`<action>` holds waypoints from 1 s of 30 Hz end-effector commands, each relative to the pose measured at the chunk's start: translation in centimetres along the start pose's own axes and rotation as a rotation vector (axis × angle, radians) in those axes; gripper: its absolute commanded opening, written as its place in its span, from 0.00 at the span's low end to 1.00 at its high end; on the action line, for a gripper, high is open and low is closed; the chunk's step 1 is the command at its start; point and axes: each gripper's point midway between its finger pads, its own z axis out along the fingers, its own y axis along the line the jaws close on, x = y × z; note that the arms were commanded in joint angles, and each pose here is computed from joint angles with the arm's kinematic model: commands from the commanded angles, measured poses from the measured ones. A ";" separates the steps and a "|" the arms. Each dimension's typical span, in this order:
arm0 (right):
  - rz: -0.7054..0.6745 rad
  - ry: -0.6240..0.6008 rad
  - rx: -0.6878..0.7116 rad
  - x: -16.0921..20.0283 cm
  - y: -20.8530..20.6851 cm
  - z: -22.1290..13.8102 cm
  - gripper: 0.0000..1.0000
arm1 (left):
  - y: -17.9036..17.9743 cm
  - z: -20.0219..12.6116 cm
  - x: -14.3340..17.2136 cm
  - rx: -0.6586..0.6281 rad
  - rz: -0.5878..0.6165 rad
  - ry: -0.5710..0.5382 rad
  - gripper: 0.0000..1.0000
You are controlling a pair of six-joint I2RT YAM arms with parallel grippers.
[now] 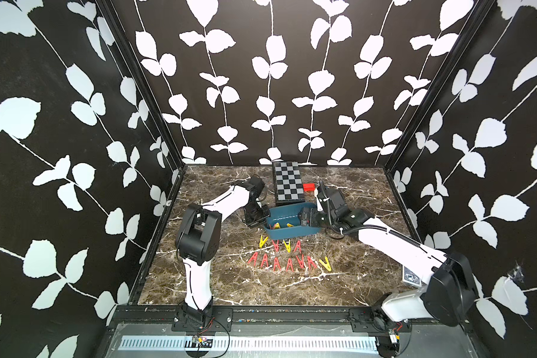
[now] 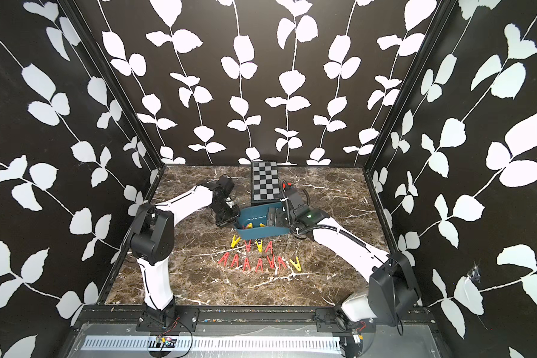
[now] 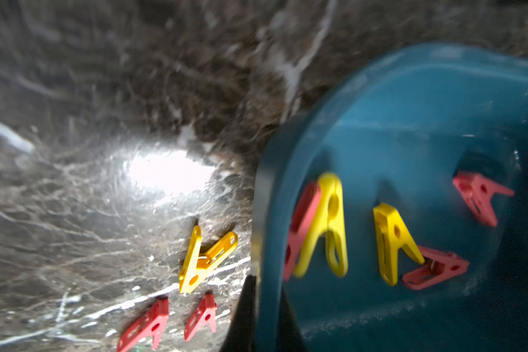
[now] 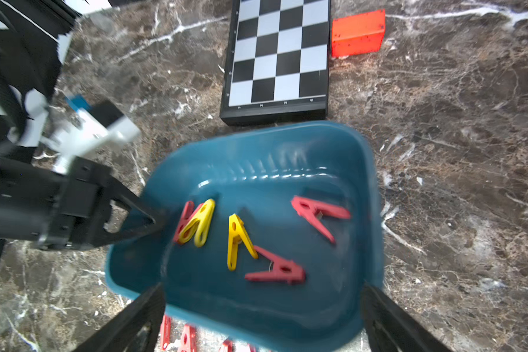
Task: Take the clothespins out of the storage box
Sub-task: Adjust the storage box at the center of the board.
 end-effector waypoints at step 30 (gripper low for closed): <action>0.017 -0.006 0.036 0.2 -1.0 -0.5 0.99 | -1.6 -0.5 -4.6 -0.210 0.278 -0.323 0.00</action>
